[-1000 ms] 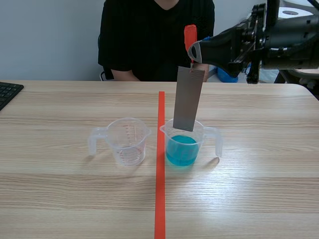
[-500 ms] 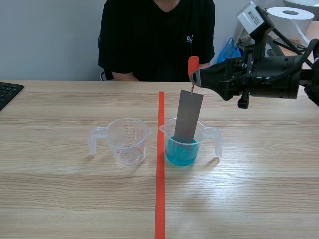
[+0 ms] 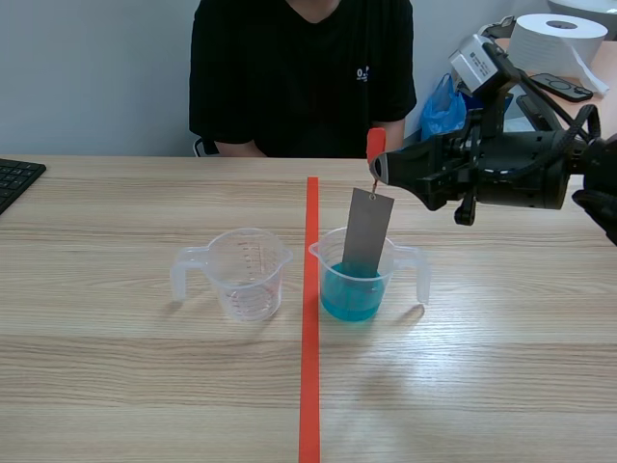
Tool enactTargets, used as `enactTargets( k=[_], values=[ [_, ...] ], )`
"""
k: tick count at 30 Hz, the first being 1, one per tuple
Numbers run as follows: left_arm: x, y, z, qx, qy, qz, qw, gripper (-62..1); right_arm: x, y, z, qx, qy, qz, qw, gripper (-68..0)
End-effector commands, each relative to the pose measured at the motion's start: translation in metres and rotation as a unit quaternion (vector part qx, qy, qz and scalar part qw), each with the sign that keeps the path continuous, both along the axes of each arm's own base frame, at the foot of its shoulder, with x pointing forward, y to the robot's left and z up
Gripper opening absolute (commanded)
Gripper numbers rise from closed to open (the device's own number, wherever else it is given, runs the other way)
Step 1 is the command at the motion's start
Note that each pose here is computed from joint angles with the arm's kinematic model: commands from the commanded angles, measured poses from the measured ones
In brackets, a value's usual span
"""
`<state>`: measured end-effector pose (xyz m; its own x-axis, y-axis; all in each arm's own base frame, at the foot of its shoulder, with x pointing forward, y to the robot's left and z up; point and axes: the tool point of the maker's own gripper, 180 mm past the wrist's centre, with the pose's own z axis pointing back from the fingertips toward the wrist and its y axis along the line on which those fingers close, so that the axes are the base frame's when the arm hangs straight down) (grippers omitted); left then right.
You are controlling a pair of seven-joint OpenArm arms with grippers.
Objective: Do the redox reaction experiment.
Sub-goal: 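Lower the plate into the blue solution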
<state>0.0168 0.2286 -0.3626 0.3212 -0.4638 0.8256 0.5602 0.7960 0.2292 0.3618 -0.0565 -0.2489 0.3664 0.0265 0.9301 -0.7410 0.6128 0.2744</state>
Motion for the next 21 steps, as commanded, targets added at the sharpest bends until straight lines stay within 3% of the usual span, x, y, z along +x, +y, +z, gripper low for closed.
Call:
enactTargets(
  k=[1,8,21],
  values=[
    [0.001,-0.001,0.005,-0.004,-0.007,-0.005,1.0000,-56.9,0.007,0.001,0.015,0.008,-0.026,0.003,0.9996,-66.0],
    [0.001,-0.001,0.005,-0.004,-0.007,-0.005,1.0000,-56.9,0.010,-0.003,0.008,-0.015,-0.035,-0.003,0.9993,-66.0],
    [0.001,-0.001,0.005,-0.004,-0.007,-0.005,1.0000,-56.9,0.009,-0.002,0.001,-0.024,-0.038,-0.001,0.9990,-66.0]
  ],
)
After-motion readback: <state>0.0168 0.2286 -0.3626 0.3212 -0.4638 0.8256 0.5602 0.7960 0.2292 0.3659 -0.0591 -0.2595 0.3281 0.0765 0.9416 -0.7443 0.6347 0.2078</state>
